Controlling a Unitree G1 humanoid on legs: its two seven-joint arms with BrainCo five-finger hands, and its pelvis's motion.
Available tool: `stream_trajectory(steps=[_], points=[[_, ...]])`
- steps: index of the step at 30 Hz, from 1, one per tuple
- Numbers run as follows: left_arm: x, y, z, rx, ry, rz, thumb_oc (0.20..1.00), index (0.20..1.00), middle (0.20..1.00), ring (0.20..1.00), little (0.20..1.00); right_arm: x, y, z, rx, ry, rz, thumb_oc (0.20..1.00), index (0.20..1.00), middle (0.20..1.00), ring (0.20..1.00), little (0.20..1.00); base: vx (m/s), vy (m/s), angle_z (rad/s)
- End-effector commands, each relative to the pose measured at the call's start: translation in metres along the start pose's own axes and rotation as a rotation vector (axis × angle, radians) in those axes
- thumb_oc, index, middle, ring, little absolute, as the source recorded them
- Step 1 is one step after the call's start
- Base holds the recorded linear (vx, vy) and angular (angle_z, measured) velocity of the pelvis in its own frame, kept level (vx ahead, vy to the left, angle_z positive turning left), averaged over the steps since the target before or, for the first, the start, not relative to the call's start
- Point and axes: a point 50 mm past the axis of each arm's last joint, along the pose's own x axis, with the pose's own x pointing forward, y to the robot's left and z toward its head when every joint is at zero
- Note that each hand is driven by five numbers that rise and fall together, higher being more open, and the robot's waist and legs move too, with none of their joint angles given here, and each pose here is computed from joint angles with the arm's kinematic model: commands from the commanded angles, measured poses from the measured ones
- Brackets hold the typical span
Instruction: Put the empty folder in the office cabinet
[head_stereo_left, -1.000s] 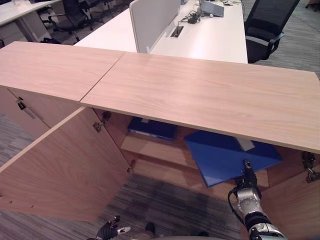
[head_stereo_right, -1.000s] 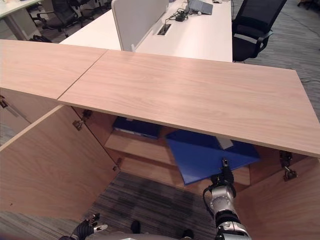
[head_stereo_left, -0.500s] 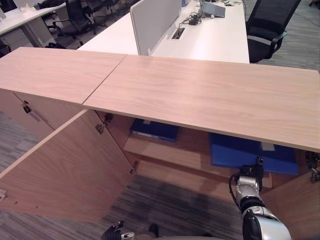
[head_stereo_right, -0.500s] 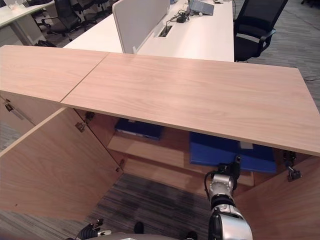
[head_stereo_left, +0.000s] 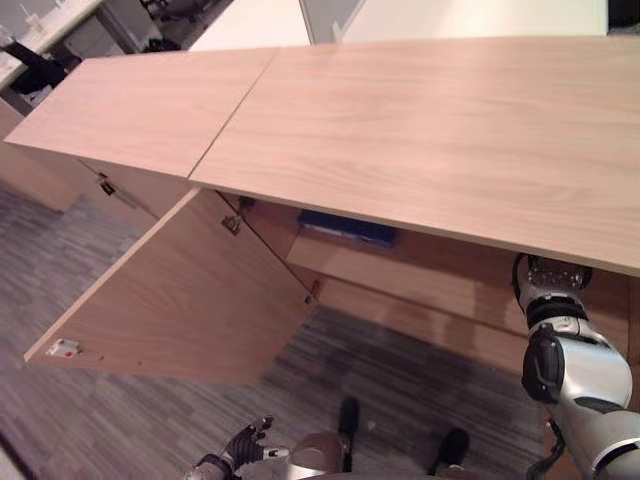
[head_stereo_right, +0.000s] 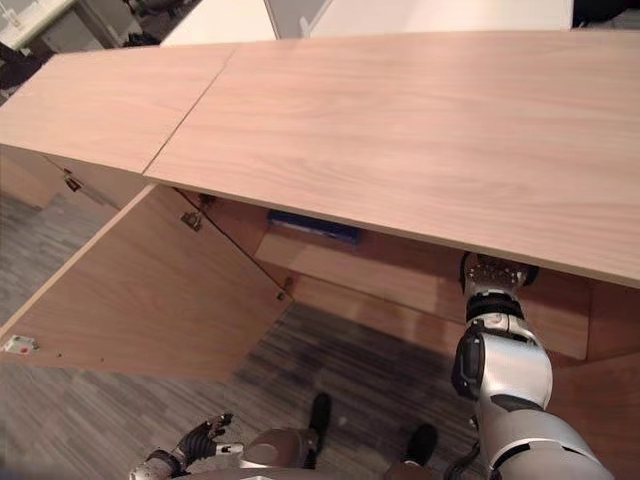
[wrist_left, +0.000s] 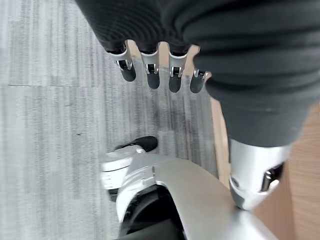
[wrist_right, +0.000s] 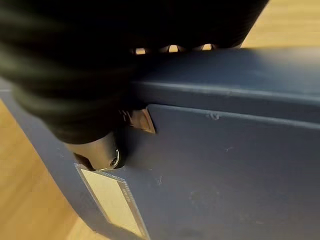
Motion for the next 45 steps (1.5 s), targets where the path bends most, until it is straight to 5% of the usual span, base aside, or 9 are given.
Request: stream_trajectory(steps=[1,17,45], points=[[0.001,0.009,0.006,0.092,-0.011,-0.030,1.000,1.000,1.000,1.000,1.000,0.002,0.031,0.016,-0.023,-0.052,0.101,0.200,0.200,0.200,0.200,0.200,-0.13,0.004,0.09],[0.001,0.036,0.038,0.137,-0.109,0.012,1.000,1.000,1.000,1.000,1.000,-0.001,0.110,0.070,0.019,-0.164,0.227,0.200,0.200,0.200,0.200,0.200,-0.04,-0.026,0.06],[-0.018,0.065,0.053,0.195,-0.174,0.043,1.000,1.000,1.000,1.000,1.000,-0.013,0.152,0.091,-0.020,-0.200,0.304,0.200,0.200,0.200,0.200,0.200,-0.01,-0.029,0.03]])
